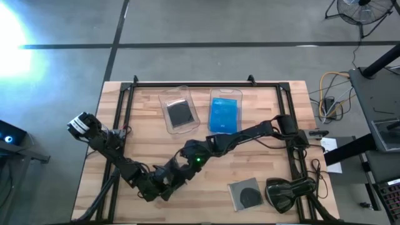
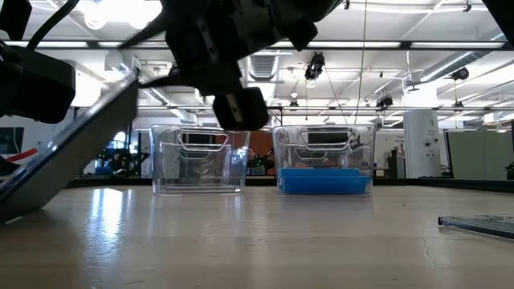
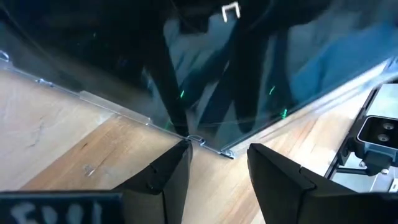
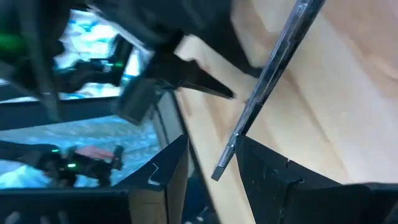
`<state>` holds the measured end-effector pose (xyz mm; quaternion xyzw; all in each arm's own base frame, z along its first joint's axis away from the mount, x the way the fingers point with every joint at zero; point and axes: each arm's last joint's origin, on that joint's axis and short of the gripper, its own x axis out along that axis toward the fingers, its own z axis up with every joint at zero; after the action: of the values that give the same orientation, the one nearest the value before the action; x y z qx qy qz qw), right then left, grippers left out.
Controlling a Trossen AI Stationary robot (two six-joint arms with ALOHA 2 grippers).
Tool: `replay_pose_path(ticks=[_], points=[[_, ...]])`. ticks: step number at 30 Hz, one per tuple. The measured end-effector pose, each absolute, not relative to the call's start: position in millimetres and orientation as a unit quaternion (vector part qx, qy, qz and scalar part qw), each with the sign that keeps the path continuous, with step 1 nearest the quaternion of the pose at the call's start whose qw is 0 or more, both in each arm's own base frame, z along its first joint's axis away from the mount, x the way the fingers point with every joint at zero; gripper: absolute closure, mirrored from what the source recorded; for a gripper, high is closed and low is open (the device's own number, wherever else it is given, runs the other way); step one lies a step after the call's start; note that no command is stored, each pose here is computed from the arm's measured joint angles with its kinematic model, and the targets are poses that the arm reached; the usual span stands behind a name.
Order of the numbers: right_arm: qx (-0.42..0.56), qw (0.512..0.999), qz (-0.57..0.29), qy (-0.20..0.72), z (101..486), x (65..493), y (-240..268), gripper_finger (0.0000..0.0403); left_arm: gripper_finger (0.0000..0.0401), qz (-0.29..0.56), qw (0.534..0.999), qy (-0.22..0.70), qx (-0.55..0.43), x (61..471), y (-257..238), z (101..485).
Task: Pick & place jewel cases by type
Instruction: Put the left black CD case into the left transparent bin
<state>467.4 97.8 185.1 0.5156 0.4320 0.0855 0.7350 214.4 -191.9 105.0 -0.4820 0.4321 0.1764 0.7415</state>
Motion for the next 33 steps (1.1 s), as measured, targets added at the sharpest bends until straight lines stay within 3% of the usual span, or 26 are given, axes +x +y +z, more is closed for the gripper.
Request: replay_pose_path(ticks=[6,13,20,24,27,33], points=[[0.496,0.764,0.143,0.388,192.2,473.7,99.9,0.0271,0.0254,0.178,0.743,0.430,-0.481,214.0,-191.3,104.4],[0.473,0.782,0.122,0.386,189.5,472.5,101.3,0.0268,0.0254,0.174,0.746,0.432,-0.475,213.0,-192.3,104.3],[0.448,0.817,0.192,0.308,201.6,478.2,118.0,0.0218,0.0254,0.168,0.748,0.438,-0.470,212.7,-192.6,104.2],[0.430,0.834,0.185,0.293,202.5,477.9,121.6,0.0196,0.0254,0.167,0.746,0.441,-0.470,212.6,-192.7,104.2],[0.414,0.856,0.132,0.281,199.4,477.6,121.2,0.0191,0.0254,0.164,0.747,0.443,-0.467,211.6,-193.8,104.3],[0.389,0.834,-0.117,0.372,181.0,456.2,100.5,0.0193,0.0254,0.157,0.745,0.444,-0.472,209.9,-197.2,105.2]])
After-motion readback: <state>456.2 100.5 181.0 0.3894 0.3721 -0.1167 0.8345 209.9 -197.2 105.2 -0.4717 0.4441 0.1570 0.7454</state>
